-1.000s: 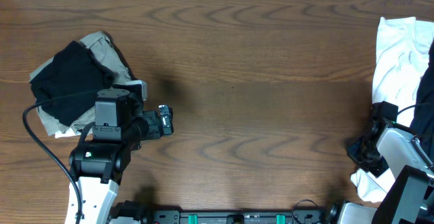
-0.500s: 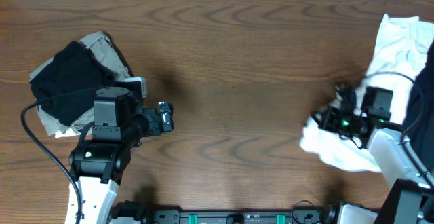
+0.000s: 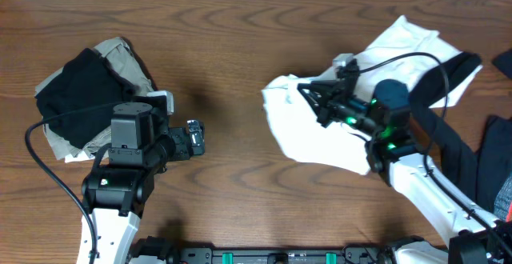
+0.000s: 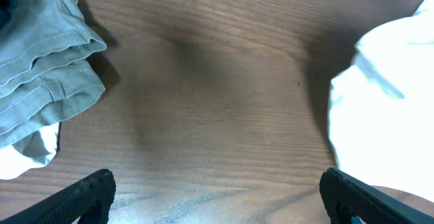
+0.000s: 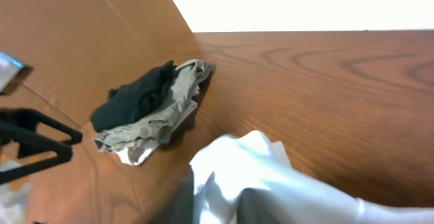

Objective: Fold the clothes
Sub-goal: 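Drag the white T-shirt with the right gripper toward table center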

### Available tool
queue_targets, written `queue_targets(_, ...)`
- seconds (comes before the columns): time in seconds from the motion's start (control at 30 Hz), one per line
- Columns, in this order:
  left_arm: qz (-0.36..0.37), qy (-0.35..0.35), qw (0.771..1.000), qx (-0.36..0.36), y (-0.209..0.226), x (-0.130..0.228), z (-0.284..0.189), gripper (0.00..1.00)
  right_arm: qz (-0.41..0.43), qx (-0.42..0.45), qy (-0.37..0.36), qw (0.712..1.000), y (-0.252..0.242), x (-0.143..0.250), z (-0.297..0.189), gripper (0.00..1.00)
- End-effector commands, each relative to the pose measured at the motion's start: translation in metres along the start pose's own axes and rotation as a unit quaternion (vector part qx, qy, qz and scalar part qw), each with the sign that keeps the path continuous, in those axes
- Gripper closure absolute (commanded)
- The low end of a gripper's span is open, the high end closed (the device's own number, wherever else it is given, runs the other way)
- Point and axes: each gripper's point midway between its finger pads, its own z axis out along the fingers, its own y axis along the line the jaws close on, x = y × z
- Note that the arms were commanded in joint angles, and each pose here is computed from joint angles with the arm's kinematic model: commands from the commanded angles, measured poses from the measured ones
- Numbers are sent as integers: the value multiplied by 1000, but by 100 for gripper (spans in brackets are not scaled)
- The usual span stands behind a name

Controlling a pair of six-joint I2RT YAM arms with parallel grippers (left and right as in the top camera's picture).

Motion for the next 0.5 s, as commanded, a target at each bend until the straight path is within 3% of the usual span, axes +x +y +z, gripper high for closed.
queue_targets(0.0,1,-12,1000,4,-4,-9,-5,2,28,96,-31,995,-26,-7,0,60)
queue_targets(0.03,2,-12,1000,4,-4,-9,-5,2,40,123,-28,991,-38,-3,-3,59)
queue_targets(0.13,2,-12,1000,4,-4,-9,-5,2,70,180,-4,981,-67,11,-16,29)
queue_targets(0.27,2,-13,1000,4,-4,-9,-5,2,128,250,37,959,-108,37,-47,24)
queue_targets(0.47,2,-12,1000,5,-4,-9,-5,2,209,371,85,901,-161,73,-118,27)
